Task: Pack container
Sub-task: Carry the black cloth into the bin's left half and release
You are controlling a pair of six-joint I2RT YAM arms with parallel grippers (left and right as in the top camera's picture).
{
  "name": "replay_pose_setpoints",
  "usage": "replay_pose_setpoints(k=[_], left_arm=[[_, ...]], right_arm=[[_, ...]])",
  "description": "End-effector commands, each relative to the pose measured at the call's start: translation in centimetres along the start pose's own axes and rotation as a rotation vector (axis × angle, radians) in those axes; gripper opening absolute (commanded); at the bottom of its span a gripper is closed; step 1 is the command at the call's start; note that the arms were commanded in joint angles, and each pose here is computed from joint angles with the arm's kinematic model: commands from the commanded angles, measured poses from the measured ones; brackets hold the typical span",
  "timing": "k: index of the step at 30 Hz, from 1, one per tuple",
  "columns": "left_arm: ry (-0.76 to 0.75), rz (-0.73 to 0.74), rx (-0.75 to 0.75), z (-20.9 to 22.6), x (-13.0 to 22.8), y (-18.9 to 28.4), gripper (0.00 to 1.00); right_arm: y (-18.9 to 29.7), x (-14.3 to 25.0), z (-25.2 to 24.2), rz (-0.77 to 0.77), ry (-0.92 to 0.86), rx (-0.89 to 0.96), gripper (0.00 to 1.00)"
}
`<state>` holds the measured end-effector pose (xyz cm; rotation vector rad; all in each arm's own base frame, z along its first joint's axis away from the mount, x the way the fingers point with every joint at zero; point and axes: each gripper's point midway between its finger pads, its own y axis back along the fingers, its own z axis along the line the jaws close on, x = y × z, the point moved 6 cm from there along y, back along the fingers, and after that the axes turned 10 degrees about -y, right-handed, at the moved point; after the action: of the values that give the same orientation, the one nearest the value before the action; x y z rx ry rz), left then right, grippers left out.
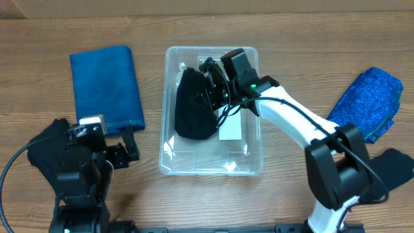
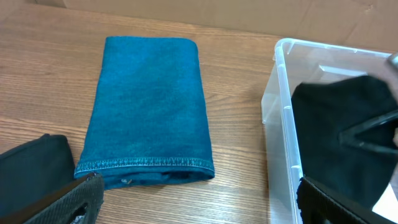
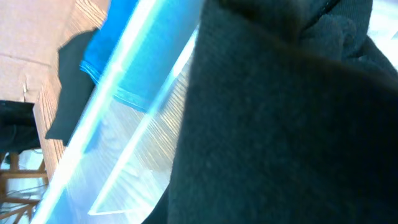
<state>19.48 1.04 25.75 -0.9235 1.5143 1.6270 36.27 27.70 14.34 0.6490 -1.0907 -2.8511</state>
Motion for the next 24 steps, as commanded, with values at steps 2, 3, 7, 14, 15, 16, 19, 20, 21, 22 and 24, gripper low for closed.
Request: replay_pose_setpoints(k=[2,3,7,14,15,16,19,20,21,22,24], left_arm=[[-0.020,-0.015,-0.013,0.2,-0.7,0.5,1.00],[-0.020,-0.013,-0.012,0.2,-0.7,0.5,1.00],[-0.020,0.000,-0.012,0.2,-0.5,0.5,1.00],[-0.020,0.015,-0.021,0.3,-0.2,0.5,1.00],[-0.020,0.015,-0.026,0.4,-0.2,0.5,1.00],[-0.020,0.015,-0.026,0.4,-0.2,0.5,1.00],[-0.020,0.015,-0.026,0.4,-0.2,0.5,1.00],[-0.020,0.015,-0.026,0.4,-0.2,0.5,1.00],[-0.020,0.015,-0.026,0.4,-0.2,0.5,1.00],[-0.020,0.014,-0.026,0.4,-0.2,0.5,1.00],[-0.020,0.015,-0.026,0.4,-0.2,0.5,1.00]], right_arm=[[-0.7,-0.2,0.2,0.022,0.033,-0.061,0.04],[-0.8,-0.2,-0.2,0.018,0.026,-0.031,0.11],[-0.1,-0.9,-4.1,-0.075,-0.073,0.289,0.29],[0.3,-0.2,-5.1,-0.051,-0.034,0.405,1.00],[0.5,-0.4,-4.8,-0.050,-0.029,0.405,1.00],[1.0,-0.8,-4.2,-0.053,-0.012,0.403,1.00],[4.9,-3.5,-1.1,-0.122,0.014,0.464,1.00],[6.5,-4.3,0.2,-0.141,0.021,0.475,1.00],[7.9,-4.8,1.2,-0.159,0.025,0.482,1.00],[9.6,-5.4,2.2,-0.182,0.026,0.495,1.00],[14.7,-6.8,4.0,-0.268,0.000,0.527,1.00]])
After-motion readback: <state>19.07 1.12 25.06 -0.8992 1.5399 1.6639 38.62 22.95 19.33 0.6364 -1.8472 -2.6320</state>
